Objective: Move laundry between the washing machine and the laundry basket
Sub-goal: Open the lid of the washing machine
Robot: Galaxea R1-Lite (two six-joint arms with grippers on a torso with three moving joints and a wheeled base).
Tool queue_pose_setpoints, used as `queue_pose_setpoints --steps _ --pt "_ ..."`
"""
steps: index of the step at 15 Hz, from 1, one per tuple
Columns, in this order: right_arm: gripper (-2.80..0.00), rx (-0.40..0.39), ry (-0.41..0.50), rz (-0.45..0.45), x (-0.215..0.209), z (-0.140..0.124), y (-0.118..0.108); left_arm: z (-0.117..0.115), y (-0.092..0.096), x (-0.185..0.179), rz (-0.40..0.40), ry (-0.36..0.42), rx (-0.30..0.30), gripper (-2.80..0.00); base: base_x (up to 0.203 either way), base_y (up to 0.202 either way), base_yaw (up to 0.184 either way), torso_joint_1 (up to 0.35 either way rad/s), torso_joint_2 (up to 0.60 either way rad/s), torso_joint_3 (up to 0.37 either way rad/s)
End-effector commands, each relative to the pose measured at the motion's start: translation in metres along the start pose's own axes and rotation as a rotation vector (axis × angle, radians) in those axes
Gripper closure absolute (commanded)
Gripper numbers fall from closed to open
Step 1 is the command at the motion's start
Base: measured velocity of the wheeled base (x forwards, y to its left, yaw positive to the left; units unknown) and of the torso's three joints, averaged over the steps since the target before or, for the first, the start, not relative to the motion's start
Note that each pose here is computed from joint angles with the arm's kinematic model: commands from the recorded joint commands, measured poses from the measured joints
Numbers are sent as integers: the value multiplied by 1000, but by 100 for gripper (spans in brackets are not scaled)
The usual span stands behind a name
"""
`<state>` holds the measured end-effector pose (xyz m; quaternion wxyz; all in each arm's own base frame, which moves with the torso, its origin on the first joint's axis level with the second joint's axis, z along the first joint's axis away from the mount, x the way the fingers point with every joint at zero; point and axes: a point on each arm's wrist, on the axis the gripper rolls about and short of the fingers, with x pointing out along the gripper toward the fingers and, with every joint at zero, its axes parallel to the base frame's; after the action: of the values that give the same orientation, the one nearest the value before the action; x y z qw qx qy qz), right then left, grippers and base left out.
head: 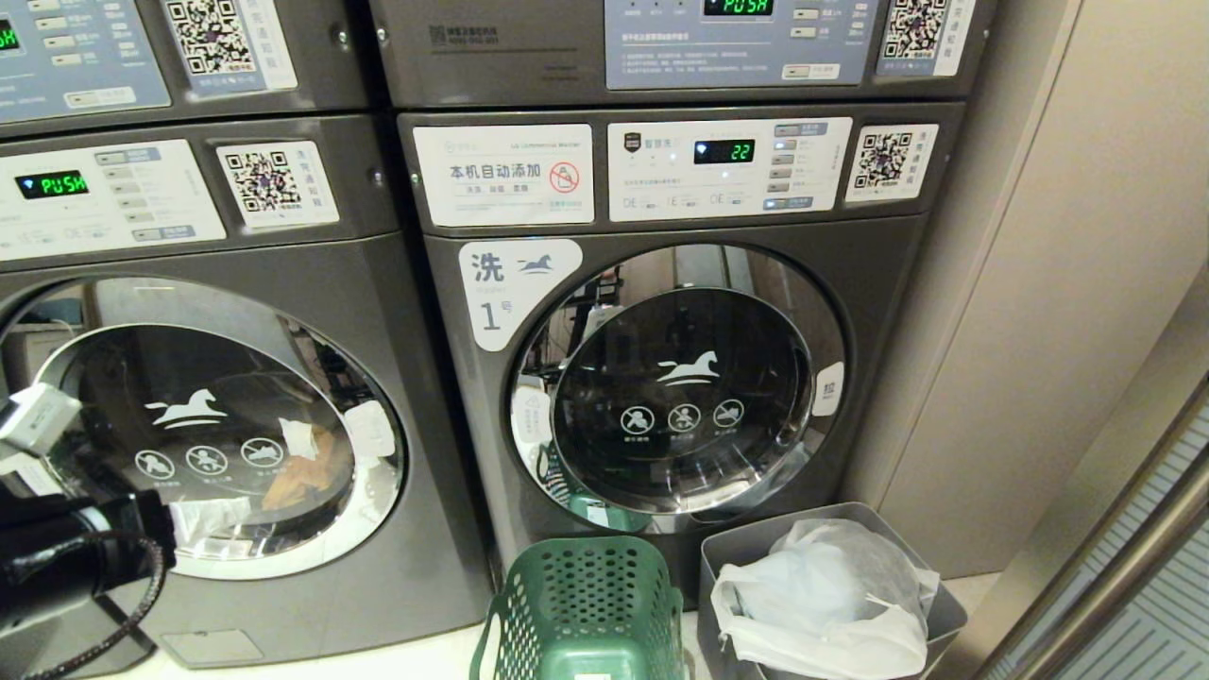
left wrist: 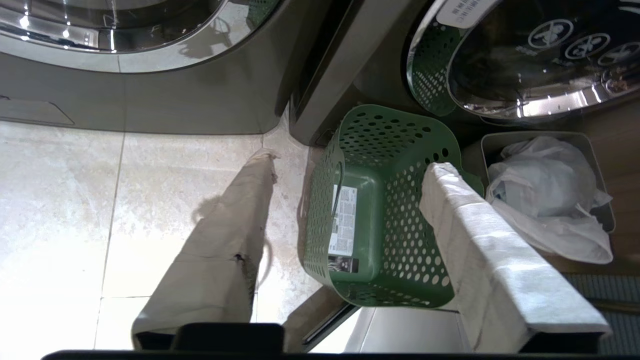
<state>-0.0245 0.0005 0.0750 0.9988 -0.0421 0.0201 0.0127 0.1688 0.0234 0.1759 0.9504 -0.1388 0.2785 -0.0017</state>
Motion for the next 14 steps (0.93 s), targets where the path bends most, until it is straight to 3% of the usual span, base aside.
queue_pose_setpoints --steps 1,4,7,11,14 --pt "0 -1 1 1 0 0 0 -3 22 28 16 54 -55 -280 0 0 0 0 0 0" --pt "0 -1 0 1 0 0 0 1 64 83 -17 -15 -32 -280 0 0 0 0 0 0" --pt "0 -1 2 1 0 0 0 2 97 137 -70 -193 96 -280 0 0 0 0 0 0" --pt "0 -1 1 1 0 0 0 5 120 185 -176 -303 226 -280 0 0 0 0 0 0" --pt "0 -1 0 1 0 0 0 12 123 206 -246 -344 344 -280 0 0 0 0 0 0"
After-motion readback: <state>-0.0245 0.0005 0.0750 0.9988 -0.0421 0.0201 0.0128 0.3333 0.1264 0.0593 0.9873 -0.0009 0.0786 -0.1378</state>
